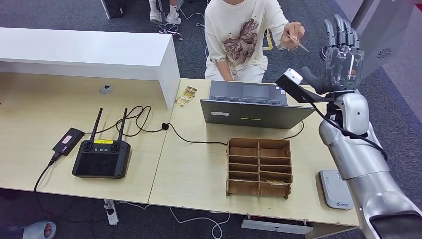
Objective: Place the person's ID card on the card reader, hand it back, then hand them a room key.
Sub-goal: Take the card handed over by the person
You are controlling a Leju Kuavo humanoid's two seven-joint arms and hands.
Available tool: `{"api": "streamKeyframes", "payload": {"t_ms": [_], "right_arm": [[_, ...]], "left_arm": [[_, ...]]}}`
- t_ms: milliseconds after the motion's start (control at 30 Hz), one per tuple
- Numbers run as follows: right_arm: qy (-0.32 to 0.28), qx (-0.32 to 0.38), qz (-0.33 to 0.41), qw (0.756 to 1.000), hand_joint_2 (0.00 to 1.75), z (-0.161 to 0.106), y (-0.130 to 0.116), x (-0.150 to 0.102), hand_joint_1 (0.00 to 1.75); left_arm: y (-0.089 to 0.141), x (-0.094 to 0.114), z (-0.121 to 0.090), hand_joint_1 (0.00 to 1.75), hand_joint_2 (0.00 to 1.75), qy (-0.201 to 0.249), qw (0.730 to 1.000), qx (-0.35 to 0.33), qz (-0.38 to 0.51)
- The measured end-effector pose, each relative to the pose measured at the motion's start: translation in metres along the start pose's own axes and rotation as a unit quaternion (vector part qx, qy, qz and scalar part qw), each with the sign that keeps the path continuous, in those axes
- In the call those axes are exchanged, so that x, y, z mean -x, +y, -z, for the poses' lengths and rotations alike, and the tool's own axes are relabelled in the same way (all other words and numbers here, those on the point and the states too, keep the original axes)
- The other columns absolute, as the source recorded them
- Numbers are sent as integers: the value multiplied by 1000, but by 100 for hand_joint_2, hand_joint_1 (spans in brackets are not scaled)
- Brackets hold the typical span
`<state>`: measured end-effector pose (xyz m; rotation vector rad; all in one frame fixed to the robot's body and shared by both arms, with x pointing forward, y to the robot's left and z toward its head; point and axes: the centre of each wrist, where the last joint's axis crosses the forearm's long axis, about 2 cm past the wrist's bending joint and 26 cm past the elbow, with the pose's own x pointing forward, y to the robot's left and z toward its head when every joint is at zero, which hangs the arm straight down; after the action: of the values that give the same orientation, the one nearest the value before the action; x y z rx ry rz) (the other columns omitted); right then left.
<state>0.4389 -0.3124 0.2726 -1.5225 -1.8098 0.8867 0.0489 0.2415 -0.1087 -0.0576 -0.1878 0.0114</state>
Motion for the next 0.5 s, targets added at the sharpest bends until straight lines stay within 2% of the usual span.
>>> {"api": "streamKeyframes", "payload": {"t_ms": [500], "right_arm": [[5,-17,-35,999,175,4,4,6,0]], "left_arm": [[0,0,0,0,0,1,1000,1,-2]]}}
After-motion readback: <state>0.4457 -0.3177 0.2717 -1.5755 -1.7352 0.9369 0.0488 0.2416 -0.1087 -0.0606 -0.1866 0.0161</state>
